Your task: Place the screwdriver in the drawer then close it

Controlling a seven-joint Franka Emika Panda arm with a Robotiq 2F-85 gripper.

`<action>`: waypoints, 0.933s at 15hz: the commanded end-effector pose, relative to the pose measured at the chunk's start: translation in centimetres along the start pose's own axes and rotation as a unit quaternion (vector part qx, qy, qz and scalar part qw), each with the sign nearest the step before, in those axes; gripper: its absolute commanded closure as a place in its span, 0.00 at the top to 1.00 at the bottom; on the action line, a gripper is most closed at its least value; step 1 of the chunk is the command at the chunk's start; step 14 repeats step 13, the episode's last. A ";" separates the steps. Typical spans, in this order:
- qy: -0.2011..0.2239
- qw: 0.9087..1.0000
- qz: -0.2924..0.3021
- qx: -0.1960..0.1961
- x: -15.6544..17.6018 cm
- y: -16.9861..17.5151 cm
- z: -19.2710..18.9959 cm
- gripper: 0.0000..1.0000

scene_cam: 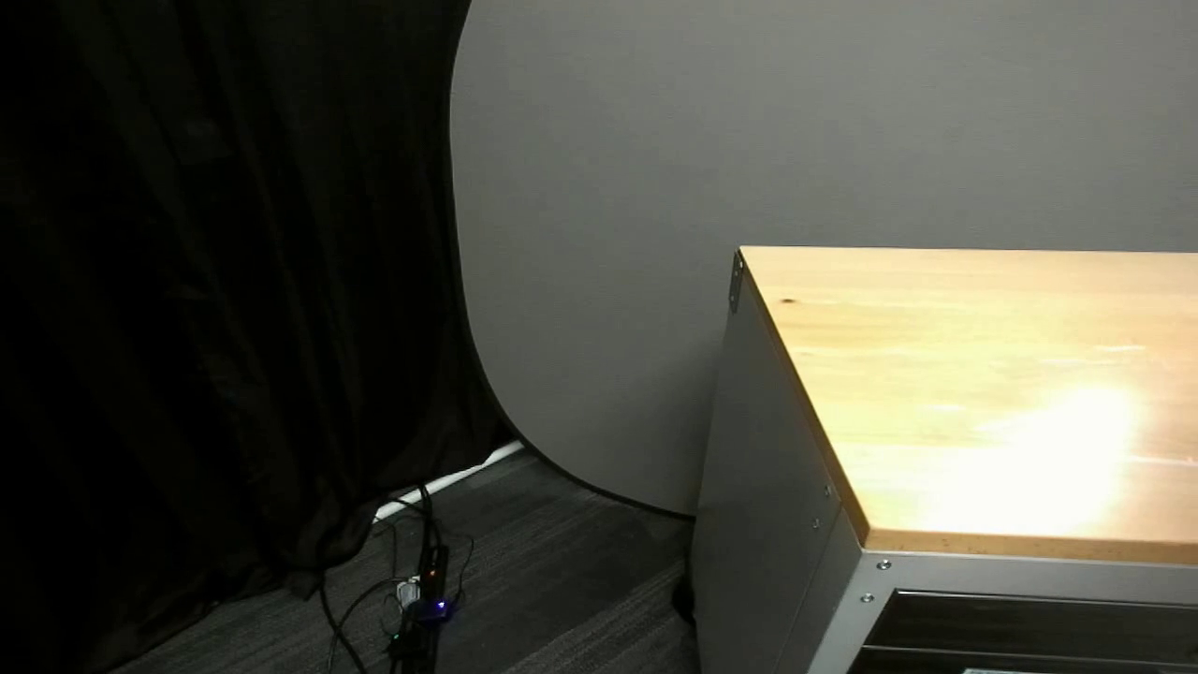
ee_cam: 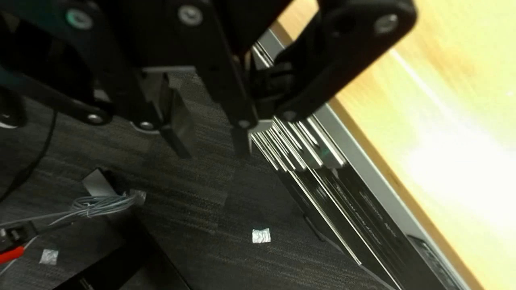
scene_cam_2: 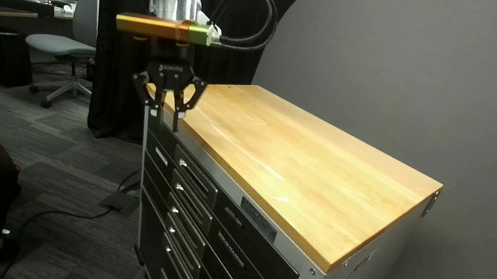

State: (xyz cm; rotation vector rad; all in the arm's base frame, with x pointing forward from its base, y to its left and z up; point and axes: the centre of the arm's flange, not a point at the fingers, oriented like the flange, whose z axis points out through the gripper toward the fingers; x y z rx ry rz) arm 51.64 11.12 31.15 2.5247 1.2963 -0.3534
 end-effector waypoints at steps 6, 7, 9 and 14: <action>-0.023 1.000 -0.014 -0.014 3.4 2.8 -7.8 0.99; -0.021 1.000 -0.013 -0.009 3.5 3.1 -7.9 1.00; -0.015 1.000 -0.007 -0.013 2.8 2.0 -7.0 0.98; -0.016 1.000 -0.006 -0.011 3.2 2.6 -6.9 1.00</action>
